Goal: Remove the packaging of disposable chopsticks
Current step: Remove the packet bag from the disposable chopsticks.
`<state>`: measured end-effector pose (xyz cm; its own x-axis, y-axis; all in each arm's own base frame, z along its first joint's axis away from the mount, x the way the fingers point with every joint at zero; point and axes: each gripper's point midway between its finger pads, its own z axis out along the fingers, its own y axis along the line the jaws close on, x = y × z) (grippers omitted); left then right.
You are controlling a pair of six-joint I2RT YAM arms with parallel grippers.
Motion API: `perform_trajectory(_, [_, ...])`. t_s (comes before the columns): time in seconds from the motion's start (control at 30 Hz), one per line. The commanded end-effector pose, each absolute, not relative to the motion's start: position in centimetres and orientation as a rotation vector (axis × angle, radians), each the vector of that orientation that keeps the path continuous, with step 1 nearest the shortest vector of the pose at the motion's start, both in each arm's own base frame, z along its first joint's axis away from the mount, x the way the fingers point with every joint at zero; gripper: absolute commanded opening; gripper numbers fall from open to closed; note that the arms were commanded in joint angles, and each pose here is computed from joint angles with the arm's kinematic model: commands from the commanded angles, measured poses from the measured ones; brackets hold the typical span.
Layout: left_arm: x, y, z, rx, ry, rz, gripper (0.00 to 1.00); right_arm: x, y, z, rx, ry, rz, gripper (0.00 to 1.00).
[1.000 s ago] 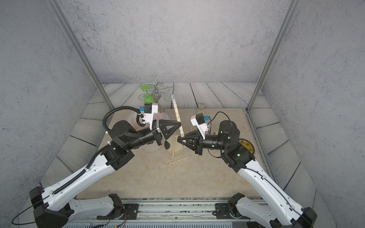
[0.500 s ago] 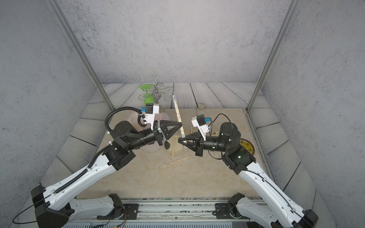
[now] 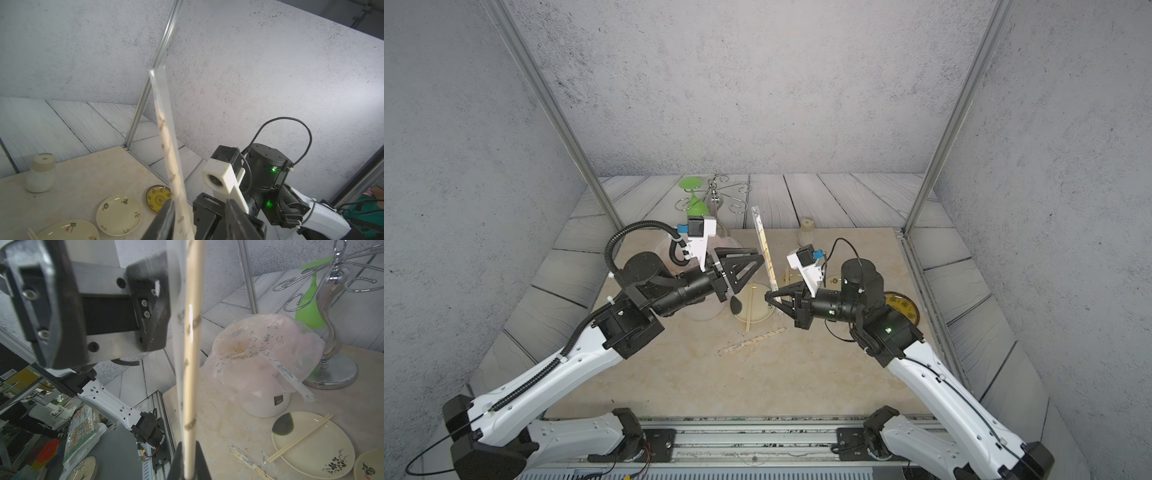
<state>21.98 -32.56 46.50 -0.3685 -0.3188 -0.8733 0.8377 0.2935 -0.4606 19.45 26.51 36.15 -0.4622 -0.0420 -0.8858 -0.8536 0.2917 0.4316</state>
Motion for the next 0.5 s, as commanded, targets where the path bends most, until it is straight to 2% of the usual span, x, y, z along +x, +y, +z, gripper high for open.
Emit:
perform_trajectory(0.0, [22.2,-31.5,48.1,0.477,1.454,-1.276,0.45,19.4,26.0,35.7,-0.827,1.767,1.215,0.00])
perform_trajectory(0.27, [24.7,-31.0,47.3,0.380,1.540,-1.161,0.45,17.5,25.7,34.8,-0.943,1.753,1.179,0.00])
perform_trajectory(0.47, [25.0,-31.5,47.6,0.380,1.540,-1.184,0.42,16.0,26.1,34.3,-1.034,1.750,1.217,0.00])
